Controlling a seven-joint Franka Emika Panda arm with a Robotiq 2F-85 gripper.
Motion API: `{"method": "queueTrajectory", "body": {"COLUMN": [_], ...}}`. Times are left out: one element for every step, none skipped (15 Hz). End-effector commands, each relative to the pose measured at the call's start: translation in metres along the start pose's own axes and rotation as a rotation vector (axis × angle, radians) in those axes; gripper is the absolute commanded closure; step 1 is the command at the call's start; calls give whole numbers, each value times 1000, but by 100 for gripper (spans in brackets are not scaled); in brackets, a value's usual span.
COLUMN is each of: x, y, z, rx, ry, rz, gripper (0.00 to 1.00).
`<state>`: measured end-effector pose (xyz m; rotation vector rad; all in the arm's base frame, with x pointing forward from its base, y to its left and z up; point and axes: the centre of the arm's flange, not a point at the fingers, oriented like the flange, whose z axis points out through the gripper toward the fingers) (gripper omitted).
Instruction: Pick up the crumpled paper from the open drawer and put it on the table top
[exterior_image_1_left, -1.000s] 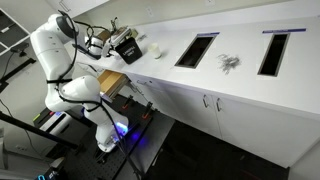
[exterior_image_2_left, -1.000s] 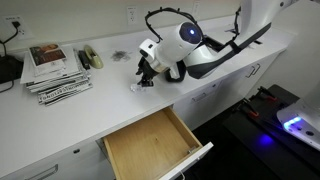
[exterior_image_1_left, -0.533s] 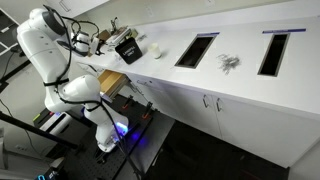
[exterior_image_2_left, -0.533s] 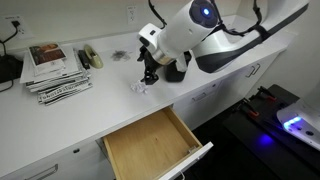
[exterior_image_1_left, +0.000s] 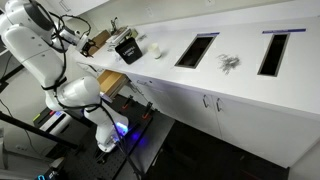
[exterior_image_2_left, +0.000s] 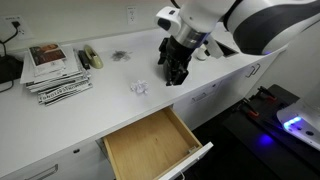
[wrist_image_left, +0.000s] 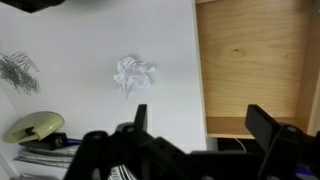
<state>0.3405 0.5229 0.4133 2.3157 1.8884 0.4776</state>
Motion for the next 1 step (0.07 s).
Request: {"method": "queueTrajectory", "body": {"x": [-41], "y": [-2], "z": [-40], "rx": [69], "ry": [-29], "rz": [-20], "gripper": [0]}}
